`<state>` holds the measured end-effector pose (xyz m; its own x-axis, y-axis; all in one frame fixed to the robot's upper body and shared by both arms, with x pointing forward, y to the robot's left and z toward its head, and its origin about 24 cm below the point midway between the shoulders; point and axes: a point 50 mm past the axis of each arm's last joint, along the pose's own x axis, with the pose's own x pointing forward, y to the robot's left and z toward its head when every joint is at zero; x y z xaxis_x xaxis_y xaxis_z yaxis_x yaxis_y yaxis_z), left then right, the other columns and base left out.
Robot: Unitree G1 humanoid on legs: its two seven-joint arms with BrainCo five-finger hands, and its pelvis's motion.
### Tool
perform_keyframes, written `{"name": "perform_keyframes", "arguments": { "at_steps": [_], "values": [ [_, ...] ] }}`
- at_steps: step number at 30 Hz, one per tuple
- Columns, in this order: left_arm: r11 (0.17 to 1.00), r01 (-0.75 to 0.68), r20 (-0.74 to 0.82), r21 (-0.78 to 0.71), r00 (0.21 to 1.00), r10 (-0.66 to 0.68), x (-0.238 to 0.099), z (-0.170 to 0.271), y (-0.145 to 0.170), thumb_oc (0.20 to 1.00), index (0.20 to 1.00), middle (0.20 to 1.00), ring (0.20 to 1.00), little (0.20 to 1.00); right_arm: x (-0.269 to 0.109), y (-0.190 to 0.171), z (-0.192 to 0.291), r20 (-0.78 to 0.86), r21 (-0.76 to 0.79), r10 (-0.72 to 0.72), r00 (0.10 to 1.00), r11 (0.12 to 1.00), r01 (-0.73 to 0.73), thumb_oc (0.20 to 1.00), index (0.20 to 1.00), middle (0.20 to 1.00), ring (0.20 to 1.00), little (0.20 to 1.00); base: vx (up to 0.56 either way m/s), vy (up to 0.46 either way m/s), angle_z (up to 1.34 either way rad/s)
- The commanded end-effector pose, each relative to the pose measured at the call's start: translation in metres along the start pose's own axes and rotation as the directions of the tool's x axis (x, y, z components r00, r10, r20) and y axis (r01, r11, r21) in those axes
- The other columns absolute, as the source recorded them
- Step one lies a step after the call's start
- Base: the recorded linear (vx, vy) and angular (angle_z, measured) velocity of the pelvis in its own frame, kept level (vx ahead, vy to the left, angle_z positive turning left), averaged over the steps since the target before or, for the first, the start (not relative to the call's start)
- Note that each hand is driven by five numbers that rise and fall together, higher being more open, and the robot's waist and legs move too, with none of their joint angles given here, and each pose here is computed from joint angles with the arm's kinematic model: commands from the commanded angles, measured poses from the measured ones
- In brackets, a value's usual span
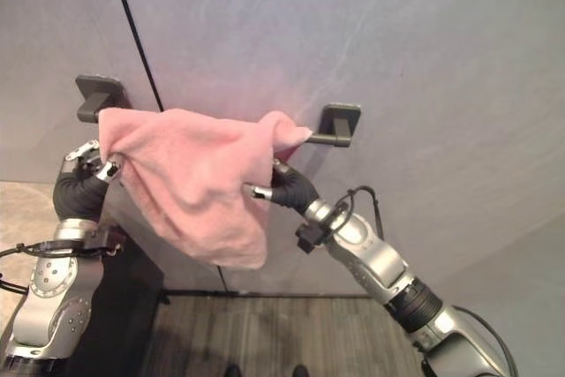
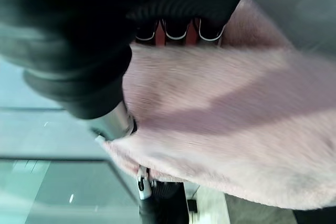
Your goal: Put brush and paste in cup on sink, flatten towel.
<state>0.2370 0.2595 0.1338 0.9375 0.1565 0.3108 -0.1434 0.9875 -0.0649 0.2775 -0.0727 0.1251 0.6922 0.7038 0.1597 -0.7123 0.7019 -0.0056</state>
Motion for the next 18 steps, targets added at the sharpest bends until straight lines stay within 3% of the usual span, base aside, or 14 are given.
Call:
{"name": "perform_keyframes", "arguments": {
  "at_steps": [1, 8, 18],
  "values": [
    [0.991, 0.041, 0.033, 0.124, 0.998, -0.045, 0.003, 0.01, 0.006, 1.0, 1.0, 1.0, 1.0, 1.0, 0.006, -0.004, 0.024, 0.114, -0.041, -0.011, 0.993, 0.999, 0.015, 1.0, 1.0, 1.0, 1.0, 1.0, 0.0, 0.0, 0.0],
    [0.992, -0.007, -0.047, 0.128, 0.999, 0.013, -0.007, -0.008, 0.014, 1.0, 1.0, 1.0, 1.0, 1.0, -0.015, -0.024, 0.015, 0.089, -0.032, -0.144, 0.986, 0.989, 0.147, 1.0, 1.0, 1.0, 1.0, 1.0, 0.0, -0.001, -0.02],
    [0.994, 0.006, -0.058, 0.109, 0.998, 0.0, -0.004, -0.013, 0.007, 1.0, 1.0, 1.0, 1.0, 1.0, -0.002, -0.025, 0.026, 0.14, -0.032, -0.149, 0.979, 0.987, 0.155, 1.0, 1.0, 1.0, 1.0, 1.0, 0.0, 0.0, 0.0]
  ]
}}
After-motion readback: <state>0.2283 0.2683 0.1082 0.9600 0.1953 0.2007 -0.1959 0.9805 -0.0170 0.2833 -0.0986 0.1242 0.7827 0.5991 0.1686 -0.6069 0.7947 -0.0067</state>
